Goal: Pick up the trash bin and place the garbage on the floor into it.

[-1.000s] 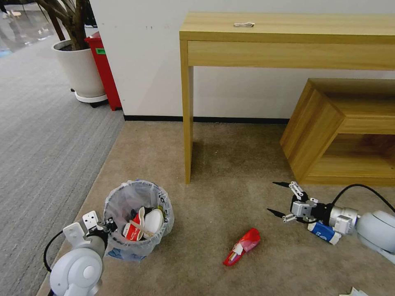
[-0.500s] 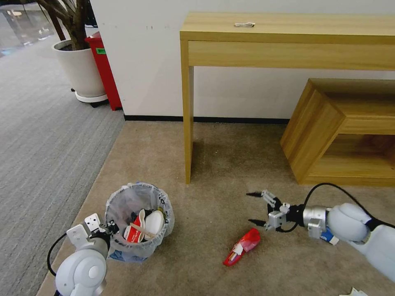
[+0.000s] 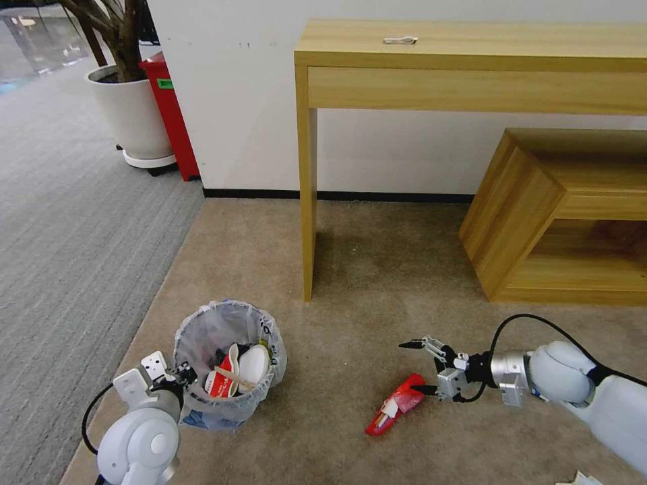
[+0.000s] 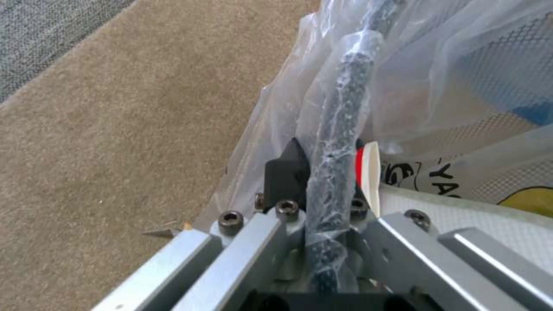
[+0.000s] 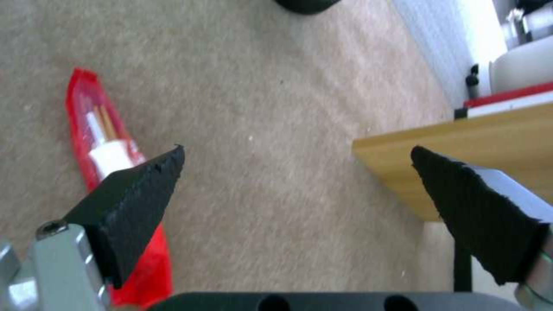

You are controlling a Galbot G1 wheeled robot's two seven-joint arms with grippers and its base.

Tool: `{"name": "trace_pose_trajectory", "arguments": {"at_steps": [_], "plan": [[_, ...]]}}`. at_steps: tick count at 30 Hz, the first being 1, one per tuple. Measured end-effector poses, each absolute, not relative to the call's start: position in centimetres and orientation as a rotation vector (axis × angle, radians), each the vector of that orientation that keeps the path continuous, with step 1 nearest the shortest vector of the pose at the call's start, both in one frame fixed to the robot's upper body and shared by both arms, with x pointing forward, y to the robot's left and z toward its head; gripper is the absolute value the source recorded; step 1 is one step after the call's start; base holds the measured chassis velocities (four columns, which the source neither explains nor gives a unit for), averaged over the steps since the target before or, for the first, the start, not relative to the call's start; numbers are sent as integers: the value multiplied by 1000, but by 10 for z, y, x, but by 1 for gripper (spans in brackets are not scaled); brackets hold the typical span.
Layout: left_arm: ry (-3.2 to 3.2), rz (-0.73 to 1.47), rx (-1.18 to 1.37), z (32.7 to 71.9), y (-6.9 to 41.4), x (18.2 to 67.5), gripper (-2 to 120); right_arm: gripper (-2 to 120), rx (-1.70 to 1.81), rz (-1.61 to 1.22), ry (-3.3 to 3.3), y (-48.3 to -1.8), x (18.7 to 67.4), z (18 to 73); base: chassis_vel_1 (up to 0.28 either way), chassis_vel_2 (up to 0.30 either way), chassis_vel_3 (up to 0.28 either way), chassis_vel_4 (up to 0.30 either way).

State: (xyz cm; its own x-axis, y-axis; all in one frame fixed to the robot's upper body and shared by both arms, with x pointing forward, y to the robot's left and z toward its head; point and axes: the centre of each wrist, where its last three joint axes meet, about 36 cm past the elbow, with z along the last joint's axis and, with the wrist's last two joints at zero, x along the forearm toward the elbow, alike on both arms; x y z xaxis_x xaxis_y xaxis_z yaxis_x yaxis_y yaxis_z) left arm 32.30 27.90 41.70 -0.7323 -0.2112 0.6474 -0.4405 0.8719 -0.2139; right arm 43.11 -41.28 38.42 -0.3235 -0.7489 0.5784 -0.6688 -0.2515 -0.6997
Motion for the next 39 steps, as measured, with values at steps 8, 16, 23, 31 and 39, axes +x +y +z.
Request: {"name": "trace_pose_trajectory", "arguments": {"at_steps": [8, 16, 23, 31, 39], "plan": [[-2398, 464, 469, 414, 280, 328, 0, 100, -1789, -1672, 1877, -433, 418, 387, 0, 0, 0, 0], [-2397, 469, 463, 412, 279, 330, 0, 100, -1788, -1681, 1909, -444, 406, 379, 0, 0, 0, 0], [-2397, 475, 458, 412, 277, 330, 0, 100, -1781, -1638, 1942, -428, 409, 356, 0, 0, 0, 0], [-2396, 493, 460, 414, 276, 328, 0, 99, -1791, -1605, 1962, -412, 415, 331, 0, 0, 0, 0], [-2394, 500, 466, 414, 275, 328, 0, 99, -1810, -1570, 1976, -402, 417, 309, 0, 0, 0, 0]]}}
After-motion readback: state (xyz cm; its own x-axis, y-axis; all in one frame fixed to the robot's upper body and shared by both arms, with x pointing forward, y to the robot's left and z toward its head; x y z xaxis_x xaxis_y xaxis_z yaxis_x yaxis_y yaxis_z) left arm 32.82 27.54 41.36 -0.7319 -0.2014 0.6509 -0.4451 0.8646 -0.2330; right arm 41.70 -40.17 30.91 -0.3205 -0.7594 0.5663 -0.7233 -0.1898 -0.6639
